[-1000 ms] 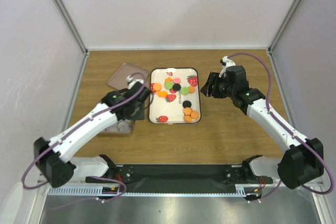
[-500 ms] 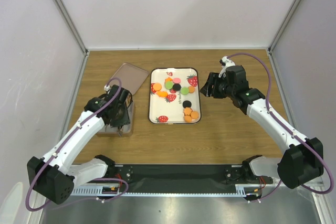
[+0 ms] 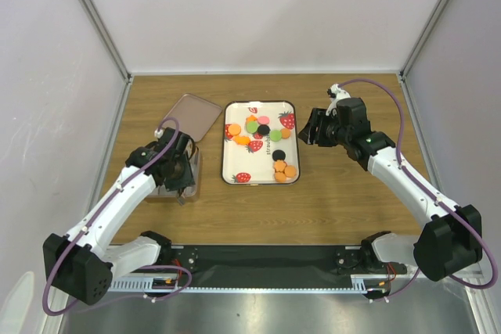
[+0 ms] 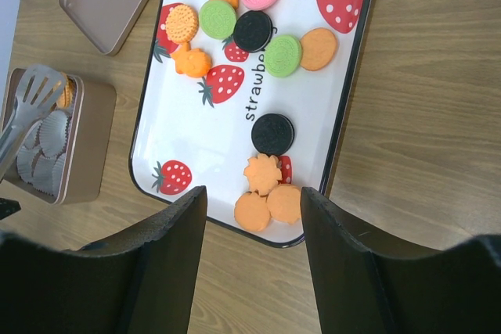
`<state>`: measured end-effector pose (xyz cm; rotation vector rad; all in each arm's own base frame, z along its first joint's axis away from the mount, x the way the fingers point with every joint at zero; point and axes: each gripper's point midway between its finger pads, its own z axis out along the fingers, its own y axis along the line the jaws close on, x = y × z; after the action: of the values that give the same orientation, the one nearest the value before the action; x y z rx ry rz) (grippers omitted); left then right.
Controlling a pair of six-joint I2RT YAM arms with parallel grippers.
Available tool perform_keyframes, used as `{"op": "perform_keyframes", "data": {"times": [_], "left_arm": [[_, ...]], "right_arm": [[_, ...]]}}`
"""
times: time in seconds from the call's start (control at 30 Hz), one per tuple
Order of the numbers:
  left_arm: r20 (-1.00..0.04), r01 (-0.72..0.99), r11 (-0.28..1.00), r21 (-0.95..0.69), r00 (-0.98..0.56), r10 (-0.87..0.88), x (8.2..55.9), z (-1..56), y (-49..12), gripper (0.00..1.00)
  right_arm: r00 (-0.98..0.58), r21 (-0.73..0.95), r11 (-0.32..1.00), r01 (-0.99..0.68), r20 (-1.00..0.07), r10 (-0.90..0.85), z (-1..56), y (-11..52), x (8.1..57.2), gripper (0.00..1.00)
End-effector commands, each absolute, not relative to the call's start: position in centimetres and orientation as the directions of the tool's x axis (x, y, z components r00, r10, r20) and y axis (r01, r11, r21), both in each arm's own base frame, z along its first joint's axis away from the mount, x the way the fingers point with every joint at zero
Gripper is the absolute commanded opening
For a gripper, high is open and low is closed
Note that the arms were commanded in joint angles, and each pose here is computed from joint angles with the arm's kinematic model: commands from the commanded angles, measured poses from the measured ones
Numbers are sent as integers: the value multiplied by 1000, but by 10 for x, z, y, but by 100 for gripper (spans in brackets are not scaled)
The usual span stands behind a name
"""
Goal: Pack the cookies
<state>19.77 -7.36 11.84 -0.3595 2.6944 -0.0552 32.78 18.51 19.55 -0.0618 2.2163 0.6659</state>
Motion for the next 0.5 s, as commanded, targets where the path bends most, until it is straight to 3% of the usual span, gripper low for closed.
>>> {"op": "perform_keyframes", "data": {"times": [0.0, 0.47], "left_arm": [[-432, -233, 964, -129, -862, -266, 205, 123, -76, 37], [-440, -243, 960, -142, -853, -281, 201, 128, -75, 38]], "right_arm": [[-659, 439, 855, -278, -735, 163, 201, 187, 331, 57], [-658, 438, 853, -283, -736, 159, 202, 189, 330, 57]]}}
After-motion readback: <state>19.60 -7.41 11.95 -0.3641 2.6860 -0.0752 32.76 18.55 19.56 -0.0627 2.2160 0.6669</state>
